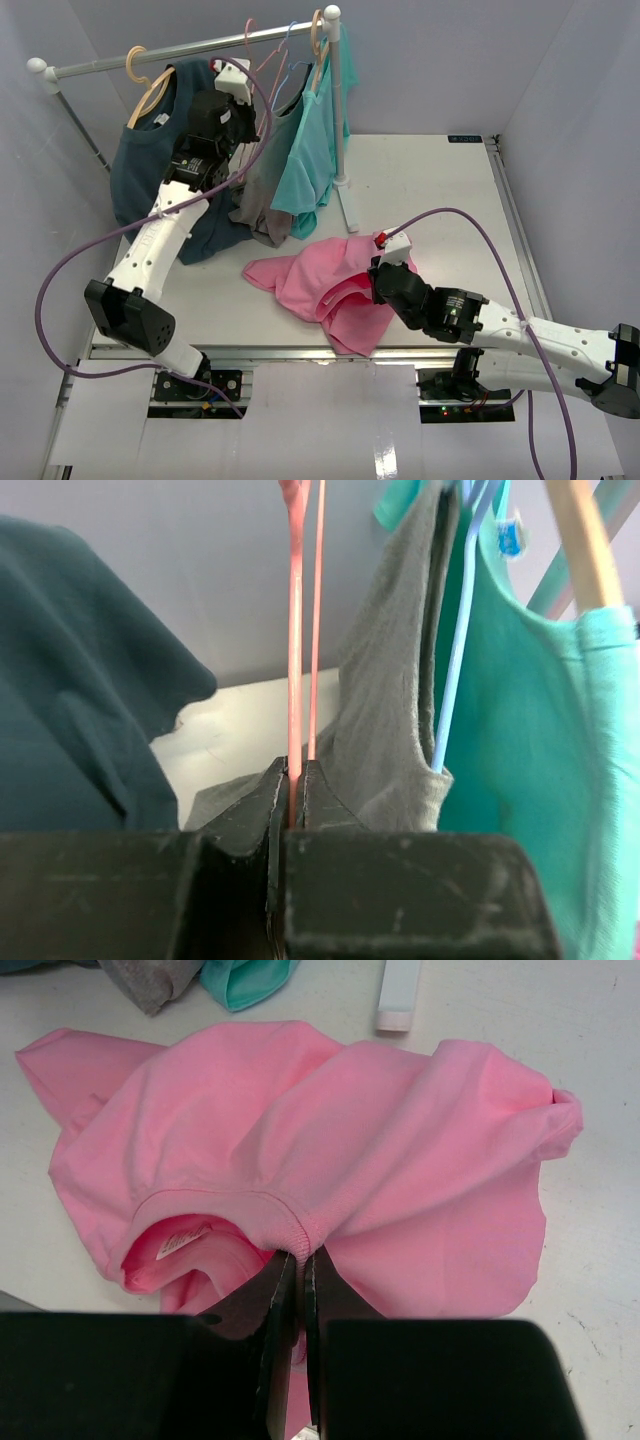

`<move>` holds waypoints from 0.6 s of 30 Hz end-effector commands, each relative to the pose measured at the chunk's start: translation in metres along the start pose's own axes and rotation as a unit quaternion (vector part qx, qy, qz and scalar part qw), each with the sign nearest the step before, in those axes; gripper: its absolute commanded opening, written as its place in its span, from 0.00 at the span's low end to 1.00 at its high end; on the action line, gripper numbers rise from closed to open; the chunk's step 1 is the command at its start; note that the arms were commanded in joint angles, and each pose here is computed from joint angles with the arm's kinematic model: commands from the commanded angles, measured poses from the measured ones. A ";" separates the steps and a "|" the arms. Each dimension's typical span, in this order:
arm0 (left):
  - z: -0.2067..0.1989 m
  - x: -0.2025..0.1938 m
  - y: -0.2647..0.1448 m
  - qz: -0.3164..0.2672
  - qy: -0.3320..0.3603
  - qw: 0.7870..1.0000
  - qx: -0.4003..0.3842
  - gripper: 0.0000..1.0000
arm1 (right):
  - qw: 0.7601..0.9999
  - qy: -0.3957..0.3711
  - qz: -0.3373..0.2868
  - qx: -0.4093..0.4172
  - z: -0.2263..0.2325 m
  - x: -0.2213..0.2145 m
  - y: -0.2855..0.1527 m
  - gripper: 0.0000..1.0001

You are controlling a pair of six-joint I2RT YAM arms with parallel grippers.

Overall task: Place the t-shirt on the hanger
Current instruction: Pick up the hanger from the clothesline.

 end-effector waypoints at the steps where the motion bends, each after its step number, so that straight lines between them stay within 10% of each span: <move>1: 0.007 0.054 -0.046 -0.097 -0.015 0.995 0.021 0.00 | 1.000 0.010 -0.022 0.005 0.002 0.006 -0.001 0.08; 18: 0.031 -0.021 -0.133 0.075 -0.044 0.991 0.102 0.00 | 0.999 0.011 -0.031 -0.002 -0.003 0.008 -0.004 0.08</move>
Point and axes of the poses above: each gripper's point midway between its finger pads, its own y axis out along the fingers, its own z axis along the line the jaws close on, x = y × z, the point moved 9 cm from there along -y, back along the fingers, and after that the axes turned 7 degrees about -y, right-handed, at the moved point
